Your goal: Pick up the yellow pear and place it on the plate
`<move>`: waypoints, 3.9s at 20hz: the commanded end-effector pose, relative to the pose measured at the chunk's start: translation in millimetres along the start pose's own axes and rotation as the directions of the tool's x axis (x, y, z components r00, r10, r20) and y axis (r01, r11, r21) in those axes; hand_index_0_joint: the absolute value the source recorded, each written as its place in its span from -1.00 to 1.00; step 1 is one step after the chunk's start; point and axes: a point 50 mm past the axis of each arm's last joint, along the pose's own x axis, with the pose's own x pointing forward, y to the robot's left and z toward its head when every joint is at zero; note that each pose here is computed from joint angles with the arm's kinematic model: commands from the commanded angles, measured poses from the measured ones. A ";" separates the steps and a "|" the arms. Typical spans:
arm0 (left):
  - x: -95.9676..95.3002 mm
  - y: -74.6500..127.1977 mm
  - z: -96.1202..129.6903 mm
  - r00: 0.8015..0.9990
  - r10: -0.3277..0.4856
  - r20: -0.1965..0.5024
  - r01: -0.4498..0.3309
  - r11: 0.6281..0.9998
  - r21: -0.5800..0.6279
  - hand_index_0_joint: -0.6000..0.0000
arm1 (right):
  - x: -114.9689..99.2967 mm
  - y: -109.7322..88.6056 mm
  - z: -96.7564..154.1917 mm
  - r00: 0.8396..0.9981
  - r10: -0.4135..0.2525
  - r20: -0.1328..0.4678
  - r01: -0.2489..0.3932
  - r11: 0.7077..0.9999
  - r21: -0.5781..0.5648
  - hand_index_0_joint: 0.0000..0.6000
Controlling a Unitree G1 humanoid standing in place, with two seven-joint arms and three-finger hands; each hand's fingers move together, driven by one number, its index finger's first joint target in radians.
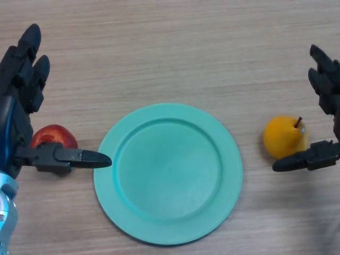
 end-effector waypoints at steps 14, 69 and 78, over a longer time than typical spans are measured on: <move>-1.3 9.4 33.1 0.974 0.032 0.223 -0.044 0.998 0.050 1.00 | 26.4 -12.7 -8.9 0.994 -0.041 0.099 0.057 0.984 -0.171 0.34; 7.5 11.1 22.4 0.978 0.043 0.205 -0.059 0.996 0.069 1.00 | -16.5 5.6 90.7 0.952 -0.019 0.305 0.068 0.986 -0.151 -1.00; -0.6 16.9 16.5 0.978 0.056 0.200 -0.082 0.989 0.125 1.00 | -37.4 -21.5 75.7 0.956 -0.090 0.278 0.138 0.978 -0.156 -1.00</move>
